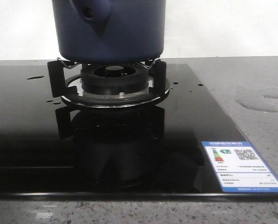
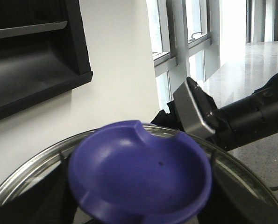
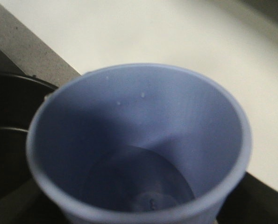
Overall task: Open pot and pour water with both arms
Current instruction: 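Tilt the cup with the right gripper to pour water into the saucepan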
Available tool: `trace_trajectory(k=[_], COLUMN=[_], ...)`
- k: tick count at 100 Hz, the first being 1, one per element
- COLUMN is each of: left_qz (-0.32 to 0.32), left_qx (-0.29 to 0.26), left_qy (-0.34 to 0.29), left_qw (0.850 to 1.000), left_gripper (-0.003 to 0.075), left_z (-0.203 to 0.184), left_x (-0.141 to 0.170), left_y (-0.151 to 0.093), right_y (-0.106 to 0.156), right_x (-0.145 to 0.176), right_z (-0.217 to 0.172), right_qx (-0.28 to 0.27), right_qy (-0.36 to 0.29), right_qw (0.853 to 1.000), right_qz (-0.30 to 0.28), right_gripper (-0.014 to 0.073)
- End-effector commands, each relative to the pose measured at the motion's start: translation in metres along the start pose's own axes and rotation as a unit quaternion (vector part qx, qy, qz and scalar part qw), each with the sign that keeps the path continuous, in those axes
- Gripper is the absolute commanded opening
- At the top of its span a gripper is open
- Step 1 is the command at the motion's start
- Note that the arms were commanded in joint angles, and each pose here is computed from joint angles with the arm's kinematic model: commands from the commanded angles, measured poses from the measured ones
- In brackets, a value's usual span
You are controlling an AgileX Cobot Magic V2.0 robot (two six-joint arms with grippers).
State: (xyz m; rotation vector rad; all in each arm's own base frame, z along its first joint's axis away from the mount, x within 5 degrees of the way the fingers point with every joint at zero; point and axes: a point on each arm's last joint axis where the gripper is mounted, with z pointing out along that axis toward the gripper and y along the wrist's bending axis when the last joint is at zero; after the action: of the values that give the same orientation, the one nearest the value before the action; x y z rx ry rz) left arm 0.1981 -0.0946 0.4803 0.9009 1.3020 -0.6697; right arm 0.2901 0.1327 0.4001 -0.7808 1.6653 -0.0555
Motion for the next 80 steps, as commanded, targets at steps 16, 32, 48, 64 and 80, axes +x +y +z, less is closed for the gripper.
trace_trajectory(k=[16,32,48,64,80], left_qz=[-0.028,-0.029,-0.029,-0.029,-0.029], left_qx=[-0.019,-0.023,-0.023,-0.023,-0.023], left_qy=[-0.075,-0.077,-0.077,-0.077,-0.077], left_qw=[0.997,0.996,0.996,0.996,0.996], left_gripper=[0.0306,0.0306,0.0306,0.0306,0.0306], left_z=[-0.008,-0.008,-0.008,-0.008,-0.008], left_x=[-0.025,-0.026,-0.026,-0.026,-0.026], left_y=[-0.003,-0.003,-0.003,-0.003,-0.003], right_y=[0.001,0.019,0.025,0.025,0.023], right_x=[-0.03,-0.033,-0.03,-0.028,-0.029], right_z=[-0.003,0.004,0.012,0.016,0.016], right_qx=[0.015,-0.004,-0.008,0.0,0.014], right_qy=[-0.07,-0.072,-0.066,-0.062,-0.062], right_qw=[0.996,0.992,0.989,0.982,0.969], right_qz=[-0.056,-0.102,-0.133,-0.179,-0.239], right_gripper=[0.0318,0.0318,0.0318,0.0318,0.0318])
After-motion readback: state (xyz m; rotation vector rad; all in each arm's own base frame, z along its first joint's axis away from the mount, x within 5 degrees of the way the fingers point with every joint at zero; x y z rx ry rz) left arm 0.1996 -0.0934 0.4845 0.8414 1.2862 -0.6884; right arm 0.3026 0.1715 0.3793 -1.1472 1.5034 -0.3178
